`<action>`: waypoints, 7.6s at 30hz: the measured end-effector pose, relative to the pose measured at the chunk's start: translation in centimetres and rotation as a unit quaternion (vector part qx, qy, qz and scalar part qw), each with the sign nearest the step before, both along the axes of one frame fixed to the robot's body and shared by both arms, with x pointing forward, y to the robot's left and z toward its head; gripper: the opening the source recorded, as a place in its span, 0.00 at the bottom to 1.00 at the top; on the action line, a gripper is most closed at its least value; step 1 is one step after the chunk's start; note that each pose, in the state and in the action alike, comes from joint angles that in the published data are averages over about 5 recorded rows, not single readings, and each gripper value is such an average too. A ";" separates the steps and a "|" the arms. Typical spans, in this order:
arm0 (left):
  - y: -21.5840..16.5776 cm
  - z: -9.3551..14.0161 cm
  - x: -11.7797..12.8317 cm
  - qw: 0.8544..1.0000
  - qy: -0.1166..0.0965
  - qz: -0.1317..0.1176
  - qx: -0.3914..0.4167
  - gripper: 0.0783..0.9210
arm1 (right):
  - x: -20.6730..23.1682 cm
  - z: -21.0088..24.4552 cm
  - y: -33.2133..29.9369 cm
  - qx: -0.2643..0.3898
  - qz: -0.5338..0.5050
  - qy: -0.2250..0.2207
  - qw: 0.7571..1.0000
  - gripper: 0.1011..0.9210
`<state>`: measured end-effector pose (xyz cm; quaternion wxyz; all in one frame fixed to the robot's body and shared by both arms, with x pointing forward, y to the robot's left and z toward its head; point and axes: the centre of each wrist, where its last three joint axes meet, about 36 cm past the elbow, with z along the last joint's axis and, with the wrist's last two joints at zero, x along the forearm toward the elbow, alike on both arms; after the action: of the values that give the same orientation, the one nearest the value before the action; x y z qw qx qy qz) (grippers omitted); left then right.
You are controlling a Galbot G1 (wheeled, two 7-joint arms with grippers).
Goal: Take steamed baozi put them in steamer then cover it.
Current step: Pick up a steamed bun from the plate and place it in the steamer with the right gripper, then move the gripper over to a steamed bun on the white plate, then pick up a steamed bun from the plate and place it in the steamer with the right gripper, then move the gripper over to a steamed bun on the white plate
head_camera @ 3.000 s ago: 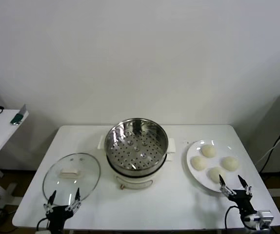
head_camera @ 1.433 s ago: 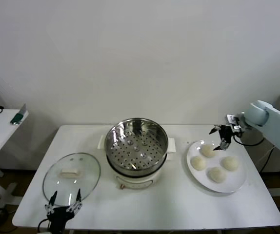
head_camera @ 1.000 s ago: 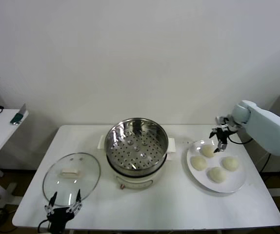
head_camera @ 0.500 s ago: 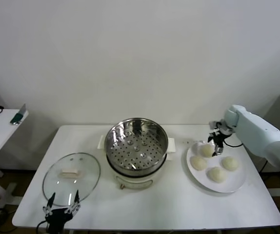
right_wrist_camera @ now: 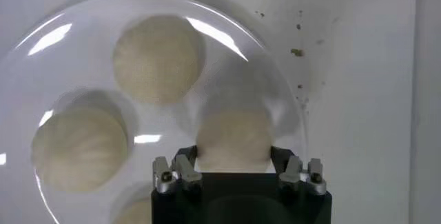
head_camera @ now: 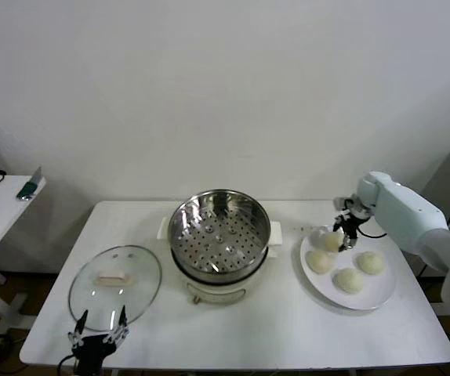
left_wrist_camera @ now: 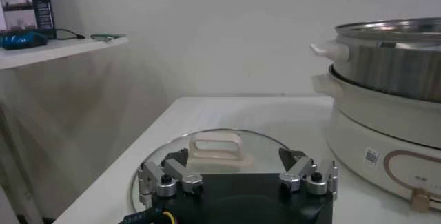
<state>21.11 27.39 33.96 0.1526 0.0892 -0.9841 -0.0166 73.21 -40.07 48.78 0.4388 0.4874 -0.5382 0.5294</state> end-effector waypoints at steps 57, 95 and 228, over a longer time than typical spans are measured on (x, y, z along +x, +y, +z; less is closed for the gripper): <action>-0.4 0.8 0.2 1.000 -0.018 0.003 0.002 0.88 | -0.6 10.5 38.0 -0.062 0.631 -0.078 0.769 0.74; -1.1 0.6 0.6 1.000 -0.017 -0.002 0.000 0.88 | -7.8 12.9 4.3 0.018 0.085 0.004 0.996 0.88; -1.3 2.1 0.6 0.999 -0.031 0.000 0.011 0.88 | -6.3 18.5 18.7 0.007 0.084 0.014 0.996 0.88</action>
<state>21.66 26.12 36.05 0.1214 0.0917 -0.9880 -0.0250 66.88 -21.37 67.30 0.3965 0.5412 -0.4926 0.5542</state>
